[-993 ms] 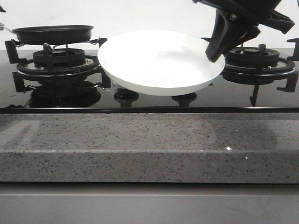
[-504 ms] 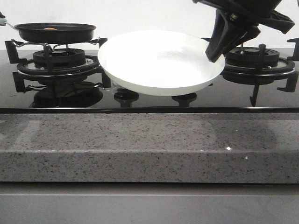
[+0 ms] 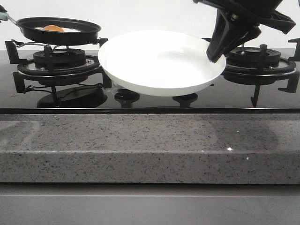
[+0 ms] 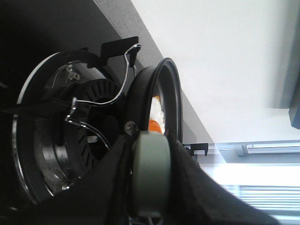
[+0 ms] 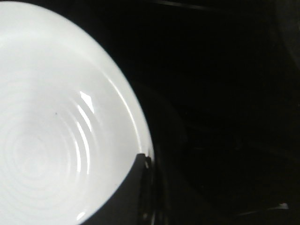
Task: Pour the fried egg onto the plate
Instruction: 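Grasp the green pan handle with the left gripper and lift the pan, then tilt the pan over the held plate with the left gripper, then return the pan to its burner with the left gripper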
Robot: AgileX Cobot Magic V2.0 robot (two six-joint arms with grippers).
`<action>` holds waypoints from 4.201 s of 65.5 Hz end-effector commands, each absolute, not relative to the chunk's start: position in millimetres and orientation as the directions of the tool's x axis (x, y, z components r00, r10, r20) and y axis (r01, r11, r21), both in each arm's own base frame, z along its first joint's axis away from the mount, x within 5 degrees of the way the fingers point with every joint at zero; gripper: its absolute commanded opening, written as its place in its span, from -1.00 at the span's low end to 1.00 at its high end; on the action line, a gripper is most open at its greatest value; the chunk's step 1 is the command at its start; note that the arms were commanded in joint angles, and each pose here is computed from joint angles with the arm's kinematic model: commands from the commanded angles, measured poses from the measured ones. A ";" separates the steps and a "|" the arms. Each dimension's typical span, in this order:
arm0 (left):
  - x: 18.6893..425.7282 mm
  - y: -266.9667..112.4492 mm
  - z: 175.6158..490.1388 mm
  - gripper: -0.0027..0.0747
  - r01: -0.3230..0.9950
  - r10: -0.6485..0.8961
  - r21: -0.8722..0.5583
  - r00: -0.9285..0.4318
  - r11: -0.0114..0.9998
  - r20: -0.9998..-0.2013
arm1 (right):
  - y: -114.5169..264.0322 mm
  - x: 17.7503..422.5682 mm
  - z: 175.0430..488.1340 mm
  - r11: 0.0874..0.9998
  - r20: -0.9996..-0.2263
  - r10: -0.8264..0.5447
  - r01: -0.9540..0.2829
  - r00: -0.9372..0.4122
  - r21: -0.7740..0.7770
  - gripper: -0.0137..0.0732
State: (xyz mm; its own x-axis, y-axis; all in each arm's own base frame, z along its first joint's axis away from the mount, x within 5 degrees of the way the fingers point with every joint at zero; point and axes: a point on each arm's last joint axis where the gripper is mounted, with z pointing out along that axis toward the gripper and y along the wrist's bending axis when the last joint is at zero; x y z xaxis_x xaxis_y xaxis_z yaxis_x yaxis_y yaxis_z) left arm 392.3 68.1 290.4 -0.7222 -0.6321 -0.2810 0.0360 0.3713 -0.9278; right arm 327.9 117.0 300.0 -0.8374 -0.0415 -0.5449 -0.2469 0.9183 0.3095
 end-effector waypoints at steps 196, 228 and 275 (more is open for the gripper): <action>304.9 -80.3 453.9 -0.98 0.559 -0.101 -0.163 -0.140 0.813 -0.985 | 116.3 326.4 322.0 0.911 -0.622 -0.014 -0.267 -0.783 0.314 -0.82; 382.6 59.4 363.0 -0.98 0.258 -0.706 -0.880 -0.526 0.399 -0.474 | 116.3 326.4 322.0 0.911 -0.622 -0.014 -0.267 -0.783 0.314 -0.82; 411.1 78.5 303.5 -0.77 0.113 -0.761 -0.962 -0.593 0.247 -0.265 | 116.3 326.4 322.0 0.911 -0.622 -0.014 -0.267 -0.783 0.314 -0.82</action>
State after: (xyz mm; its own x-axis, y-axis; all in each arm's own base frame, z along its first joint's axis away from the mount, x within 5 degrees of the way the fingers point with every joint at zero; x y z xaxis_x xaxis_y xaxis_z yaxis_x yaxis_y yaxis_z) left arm 417.3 80.1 264.7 -0.6147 -0.7541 -0.2312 0.0084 0.2869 -0.9579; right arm 327.5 117.0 299.8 -0.8396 -0.0431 -0.5415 -0.2470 0.9182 0.3098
